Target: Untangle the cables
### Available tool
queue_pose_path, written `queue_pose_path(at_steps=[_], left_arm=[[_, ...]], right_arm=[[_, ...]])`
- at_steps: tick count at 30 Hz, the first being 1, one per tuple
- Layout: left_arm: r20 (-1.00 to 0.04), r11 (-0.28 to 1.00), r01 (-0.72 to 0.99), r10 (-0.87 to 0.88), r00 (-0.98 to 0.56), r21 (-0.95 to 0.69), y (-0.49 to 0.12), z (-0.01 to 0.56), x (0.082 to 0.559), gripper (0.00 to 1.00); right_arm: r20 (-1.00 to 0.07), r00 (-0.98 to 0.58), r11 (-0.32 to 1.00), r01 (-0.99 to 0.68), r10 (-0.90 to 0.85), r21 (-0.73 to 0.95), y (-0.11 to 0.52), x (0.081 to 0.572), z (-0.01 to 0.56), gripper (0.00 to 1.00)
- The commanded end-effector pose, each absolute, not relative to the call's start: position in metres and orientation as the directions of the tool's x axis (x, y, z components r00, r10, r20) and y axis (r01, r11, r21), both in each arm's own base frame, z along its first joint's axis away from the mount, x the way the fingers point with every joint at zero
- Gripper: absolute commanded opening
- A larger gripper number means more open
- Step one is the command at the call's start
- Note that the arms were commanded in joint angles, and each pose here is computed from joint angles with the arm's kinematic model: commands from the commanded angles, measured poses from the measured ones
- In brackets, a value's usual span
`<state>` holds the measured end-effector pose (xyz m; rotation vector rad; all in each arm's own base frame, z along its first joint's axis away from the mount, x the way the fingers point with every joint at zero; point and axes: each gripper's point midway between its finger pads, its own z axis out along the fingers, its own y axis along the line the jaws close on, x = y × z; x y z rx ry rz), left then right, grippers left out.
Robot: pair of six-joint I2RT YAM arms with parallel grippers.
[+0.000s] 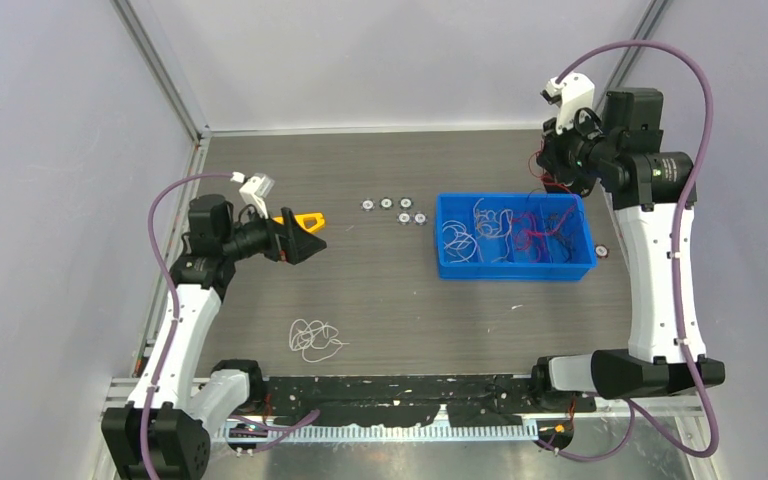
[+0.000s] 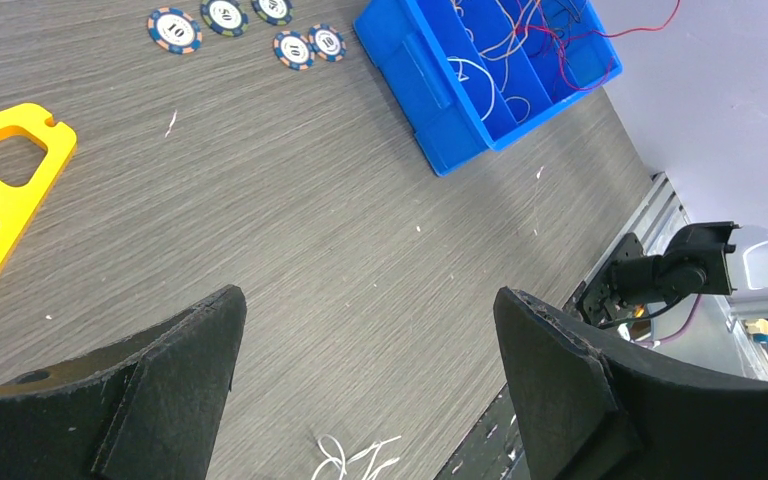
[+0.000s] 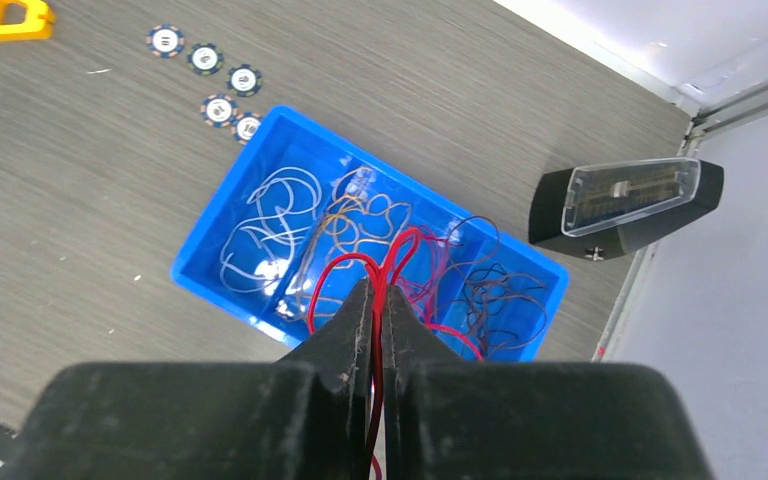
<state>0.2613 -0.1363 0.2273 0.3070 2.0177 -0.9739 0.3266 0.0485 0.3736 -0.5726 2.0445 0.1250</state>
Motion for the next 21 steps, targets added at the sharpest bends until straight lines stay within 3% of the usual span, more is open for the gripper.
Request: queue_pose_path(at_steps=[1,7,14,21], left_arm=[[-0.831,0.658,0.582,-0.124,-0.542,-0.478,-0.136,0.246,0.271,0.96],[-0.828,0.663,0.576,-0.121,-0.548,-0.478,-0.136,0.243,0.272,0.97],[-0.828,0.676,0.573,-0.099,-0.552,-0.463,-0.133,0.237,0.269,0.97],[-0.825,0.689,0.561,-0.094,-0.558,-0.458,-0.131,0.234,0.267,0.97]], right_arm=[[-0.842,-0.387,0.881,-0.431,-0.376,-0.196,0.035,0.342,0.366,0.05],[-0.829,-0.417,0.868,-0.472,-0.373,-0.153,0.039,0.344,0.313,0.05],[-0.734,-0.573,0.867,-0.497,-0.365,-0.043,0.041,0.329,0.206,0.05],[-0.626,-0.700,0.914,-0.402,-0.343,-0.052,0.015,0.336,0.123,0.05]])
